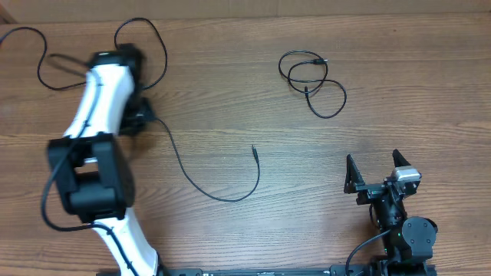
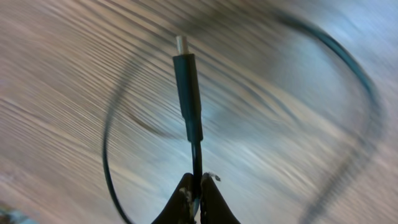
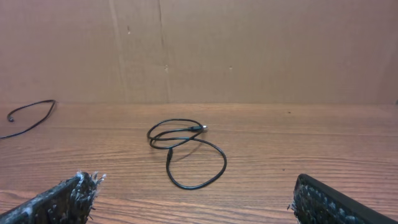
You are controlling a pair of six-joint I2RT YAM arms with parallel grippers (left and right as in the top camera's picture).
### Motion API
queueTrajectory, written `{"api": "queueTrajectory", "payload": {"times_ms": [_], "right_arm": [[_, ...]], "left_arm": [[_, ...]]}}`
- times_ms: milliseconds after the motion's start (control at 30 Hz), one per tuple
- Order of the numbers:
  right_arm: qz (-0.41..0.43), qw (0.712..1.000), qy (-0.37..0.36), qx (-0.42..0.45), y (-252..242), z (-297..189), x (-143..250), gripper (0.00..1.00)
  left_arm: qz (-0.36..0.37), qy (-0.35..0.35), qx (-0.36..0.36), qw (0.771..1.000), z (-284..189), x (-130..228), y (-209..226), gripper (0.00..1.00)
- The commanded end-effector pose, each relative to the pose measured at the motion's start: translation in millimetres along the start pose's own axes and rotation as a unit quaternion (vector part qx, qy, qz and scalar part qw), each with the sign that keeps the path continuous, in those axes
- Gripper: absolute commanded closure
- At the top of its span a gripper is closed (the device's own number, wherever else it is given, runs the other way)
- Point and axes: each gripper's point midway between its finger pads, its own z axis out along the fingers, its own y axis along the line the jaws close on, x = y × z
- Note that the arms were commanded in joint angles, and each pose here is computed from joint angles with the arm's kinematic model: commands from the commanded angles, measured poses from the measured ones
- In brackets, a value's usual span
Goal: Untangle cables
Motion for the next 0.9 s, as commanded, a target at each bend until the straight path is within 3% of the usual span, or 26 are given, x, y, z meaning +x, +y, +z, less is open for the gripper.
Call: {"api": "queueTrajectory", "payload": {"times_ms": [0, 200, 500, 600, 667, 767, 867], "right_arm": [[-0.003, 1.0, -0.001, 0.005, -2.1, 0.1, 1.9, 0.0], [-0.003, 1.0, -0.001, 0.005, -2.1, 0.1, 1.9, 0.0], [-0.003, 1.0, -0.001, 0.005, -2.1, 0.1, 1.9, 0.0], [-0.003, 1.0, -0.001, 0.005, -2.1, 0.1, 1.9, 0.0], [-0.003, 1.0, -0.001, 0.005, -2.1, 0.1, 1.9, 0.0], [-0.003, 1.0, -0.001, 0.005, -2.1, 0.1, 1.9, 0.0], [-0.003, 1.0, -0.001, 0.005, -2.1, 0.1, 1.9, 0.0]], "left_arm": [[-0.021, -0.03, -0.005, 0.999, 3.6, -30.9, 42.1, 0.96], [-0.043, -0.076, -0.004, 0.996, 16.4, -68.6, 96.4, 0.96], [-0.162, -0.138, 0.018, 0.977, -0.4, -108.3, 168.1, 0.96], [-0.165, -0.144, 0.096, 0.971, -16.1, -115.2, 157.7, 0.95], [-0.154, -0.142, 0.18, 0.961, -35.6, -117.2, 136.3, 0.87], [-0.113, -0.132, 0.312, 0.934, -71.5, -112.8, 96.1, 0.73], [-0.051, -0.106, 0.406, 0.906, -96.1, -93.3, 57.8, 0.69]]}}
